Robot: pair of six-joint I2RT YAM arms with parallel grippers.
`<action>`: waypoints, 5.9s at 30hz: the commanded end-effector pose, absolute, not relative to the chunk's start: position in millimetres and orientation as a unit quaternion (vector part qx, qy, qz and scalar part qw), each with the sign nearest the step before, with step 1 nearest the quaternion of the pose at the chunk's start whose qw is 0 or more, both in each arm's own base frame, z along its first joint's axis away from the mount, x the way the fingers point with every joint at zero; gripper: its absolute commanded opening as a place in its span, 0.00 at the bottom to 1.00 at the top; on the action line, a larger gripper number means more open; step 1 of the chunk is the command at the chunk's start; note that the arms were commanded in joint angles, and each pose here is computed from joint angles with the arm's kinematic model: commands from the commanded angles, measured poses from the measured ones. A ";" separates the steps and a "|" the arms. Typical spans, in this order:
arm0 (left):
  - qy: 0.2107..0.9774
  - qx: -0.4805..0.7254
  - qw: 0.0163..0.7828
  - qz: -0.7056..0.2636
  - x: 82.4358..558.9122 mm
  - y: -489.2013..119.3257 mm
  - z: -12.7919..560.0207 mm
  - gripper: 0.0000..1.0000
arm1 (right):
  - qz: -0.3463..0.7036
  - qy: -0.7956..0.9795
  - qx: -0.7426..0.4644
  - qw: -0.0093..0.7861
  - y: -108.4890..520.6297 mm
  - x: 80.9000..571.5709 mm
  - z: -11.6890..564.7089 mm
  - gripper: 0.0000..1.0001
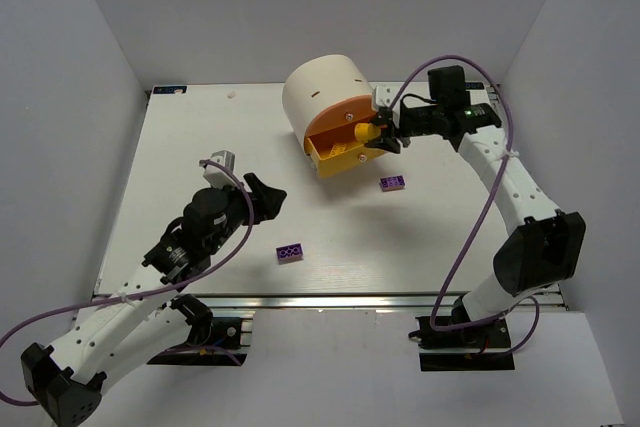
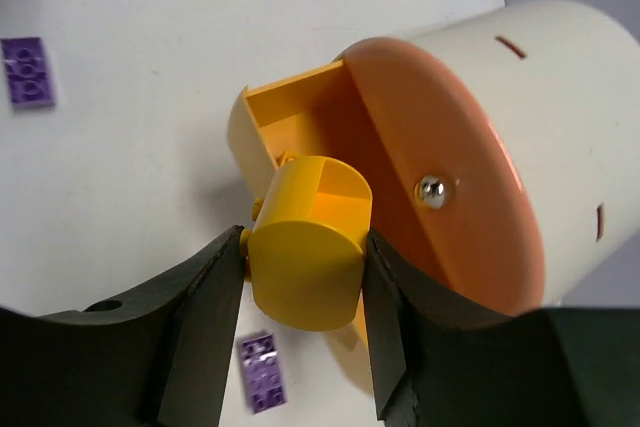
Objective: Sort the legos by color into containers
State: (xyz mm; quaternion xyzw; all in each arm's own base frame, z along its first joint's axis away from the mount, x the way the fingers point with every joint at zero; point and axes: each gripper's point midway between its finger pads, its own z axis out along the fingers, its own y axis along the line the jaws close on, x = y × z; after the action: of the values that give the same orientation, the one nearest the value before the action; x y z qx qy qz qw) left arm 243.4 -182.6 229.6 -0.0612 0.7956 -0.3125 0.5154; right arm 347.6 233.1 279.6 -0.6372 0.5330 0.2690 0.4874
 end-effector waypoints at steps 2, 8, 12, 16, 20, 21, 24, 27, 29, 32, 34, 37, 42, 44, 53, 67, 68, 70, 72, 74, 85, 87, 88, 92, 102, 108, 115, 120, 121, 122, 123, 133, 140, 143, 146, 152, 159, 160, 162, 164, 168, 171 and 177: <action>0.791 -0.068 0.517 -0.320 240.3 -181.5 228.9 0.74 | 0.181 0.462 -0.671 0.552 257.8 380.0 302.3 0.00; 0.793 -0.068 0.519 -0.313 241.9 -180.4 229.9 0.75 | 0.176 0.431 -0.682 0.564 298.3 391.1 308.3 0.00; 0.793 -0.070 0.517 -0.313 241.0 -179.5 227.4 0.75 | 0.176 0.438 -0.692 0.546 308.5 390.5 292.2 0.17; 0.794 -0.075 0.514 -0.317 238.4 -178.4 223.5 0.75 | 0.173 0.454 -0.696 0.530 313.2 389.2 275.8 0.41; 0.795 -0.075 0.513 -0.316 238.6 -178.6 222.0 0.75 | 0.169 0.475 -0.682 0.529 312.4 396.0 273.7 0.67; 0.794 -0.075 0.513 -0.316 238.6 -178.6 223.1 0.75 | 0.171 0.474 -0.680 0.532 312.9 395.3 277.1 0.73; 0.797 -0.073 0.512 -0.312 240.4 -179.5 221.7 0.75 | 0.185 0.481 -0.666 0.539 312.6 392.5 287.9 0.75; 0.797 -0.072 0.511 -0.314 242.0 -181.8 222.2 0.75 | 0.210 0.484 -0.651 0.545 311.5 379.5 305.2 0.70; 0.797 -0.072 0.511 -0.314 242.3 -182.3 222.8 0.75 | 0.240 0.513 -0.624 0.539 306.5 369.9 312.8 0.51; 0.798 -0.071 0.509 -0.314 241.9 -182.4 222.0 0.74 | 0.302 0.507 -0.632 0.502 294.3 330.4 307.3 0.00; 0.798 -0.073 0.509 -0.315 240.3 -181.3 218.6 0.73 | 0.325 0.483 -0.682 0.443 273.3 288.4 264.6 0.00; 0.797 -0.072 0.506 -0.321 239.5 -183.3 215.6 0.73 | 0.315 0.476 -0.724 0.388 255.7 262.6 215.5 0.00; 0.801 -0.067 0.501 -0.322 241.3 -187.5 218.5 0.73 | 0.243 0.522 -0.713 0.400 254.6 298.4 191.9 0.00; 0.800 -0.066 0.504 -0.319 242.2 -186.9 220.8 0.73 | 0.213 0.518 -0.712 0.423 263.6 318.0 188.2 0.00; 0.796 -0.083 0.505 -0.324 236.4 -179.5 220.6 0.73 | 0.085 0.561 -0.654 0.500 282.2 393.2 182.4 0.00; 0.798 -0.084 0.504 -0.321 236.4 -178.9 218.5 0.74 | 0.039 0.578 -0.588 0.564 306.5 450.5 203.5 0.00; 0.799 -0.084 0.503 -0.320 236.6 -179.1 218.0 0.74 | 0.040 0.584 -0.587 0.560 307.2 454.3 198.0 0.00; 0.800 -0.084 0.502 -0.318 236.5 -178.7 217.6 0.74 | 0.043 0.592 -0.574 0.564 310.3 461.3 199.4 0.00; 0.800 -0.086 0.502 -0.318 236.8 -178.2 218.1 0.74 | 0.051 0.603 -0.562 0.564 311.0 465.3 198.6 0.00; 0.800 -0.086 0.502 -0.316 236.4 -177.6 217.4 0.74 | 0.060 0.607 -0.560 0.561 312.0 465.3 197.7 0.00; 0.802 -0.089 0.496 -0.322 235.3 -179.8 208.1 0.74 | 0.220 0.678 -0.466 0.525 269.9 355.7 183.8 0.68; 0.805 -0.086 0.489 -0.323 235.8 -182.9 204.8 0.74 | 0.265 0.732 -0.384 0.497 263.8 346.0 167.6 0.70; 0.807 -0.084 0.487 -0.323 236.0 -184.1 204.5 0.74 | 0.274 0.750 -0.354 0.487 261.9 346.2 162.5 0.65; 0.813 -0.080 0.481 -0.318 236.8 -186.0 205.8 0.74 | 0.342 0.809 -0.192 0.438 263.2 353.4 148.5 0.58; 0.815 -0.100 0.477 -0.314 235.8 -180.5 208.5 0.74 | 0.423 0.818 -0.002 0.389 273.5 402.0 118.9 0.68; 0.824 -0.094 0.469 -0.305 243.7 -187.9 205.5 0.74 | 0.454 0.793 0.061 0.402 274.4 448.4 120.4 0.71; 0.829 -0.088 0.463 -0.302 247.0 -192.7 200.2 0.75 | 0.458 0.792 0.102 0.391 277.8 484.4 119.0 0.70; 0.830 -0.088 0.463 -0.300 246.8 -191.8 198.5 0.75 | 0.462 0.793 0.111 0.382 281.5 489.8 113.8 0.62; 0.830 -0.088 0.463 -0.299 247.1 -191.7 198.0 0.75 | 0.462 0.794 0.112 0.380 281.6 489.9 111.8 0.62; 0.830 -0.089 0.462 -0.299 247.1 -191.7 198.0 0.75 | 0.462 0.795 0.112 0.376 282.2 488.8 109.7 0.61; 0.830 -0.088 0.462 -0.299 247.0 -192.0 197.6 0.75 | 0.467 0.795 0.113 0.371 283.1 486.7 109.0 0.60; 0.833 -0.087 0.455 -0.302 246.8 -194.8 194.4 0.75 | 0.468 0.798 0.111 0.362 289.1 485.8 97.7 0.56; 0.835 -0.087 0.454 -0.299 247.0 -194.6 195.0 0.75 | 0.469 0.797 0.111 0.364 293.0 494.3 91.5 0.51; 0.836 -0.085 0.452 -0.298 248.3 -195.9 194.9 0.75 | 0.471 0.794 0.109 0.369 293.9 500.8 94.9 0.46; 0.838 -0.083 0.451 -0.296 250.0 -197.5 194.2 0.75 | 0.473 0.792 0.109 0.369 294.6 503.8 95.7 0.40; 0.839 -0.080 0.446 -0.300 251.6 -202.0 193.3 0.75 | 0.477 0.793 0.111 0.362 293.0 496.4 91.2 0.24; 0.842 -0.076 0.440 -0.303 248.8 -202.9 187.3 0.75 | 0.482 0.794 0.107 0.355 281.5 472.3 94.4 0.19; 0.844 -0.076 0.439 -0.300 248.2 -202.4 184.1 0.75 | 0.481 0.798 0.108 0.347 277.3 462.7 86.5 0.18; 0.846 -0.074 0.434 -0.302 246.2 -203.0 181.4 0.75 | 0.486 0.795 0.104 0.347 272.0 452.4 91.9 0.17; 0.848 -0.071 0.429 -0.302 243.7 -203.0 176.2 0.75 | 0.484 0.801 0.105 0.335 266.2 434.8 80.8 0.16; 0.856 -0.065 0.415 -0.302 238.2 -203.5 164.7 0.75 | 0.485 0.802 0.100 0.334 257.3 410.7 85.2 0.18; 0.861 -0.065 0.406 -0.299 234.8 -202.7 156.5 0.75 | 0.484 0.803 0.094 0.334 254.1 401.2 84.6 0.25; 0.867 -0.063 0.397 -0.295 230.9 -201.0 149.7 0.78 | 0.504 0.788 0.034 0.352 261.1 396.8 101.1 0.89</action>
State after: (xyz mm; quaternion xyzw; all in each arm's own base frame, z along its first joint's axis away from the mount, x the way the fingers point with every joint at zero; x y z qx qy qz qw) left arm 235.2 -198.8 147.0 -0.0692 0.8686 -0.2855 0.3991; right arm 394.7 257.6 71.1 0.0883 0.8133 0.4812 0.3151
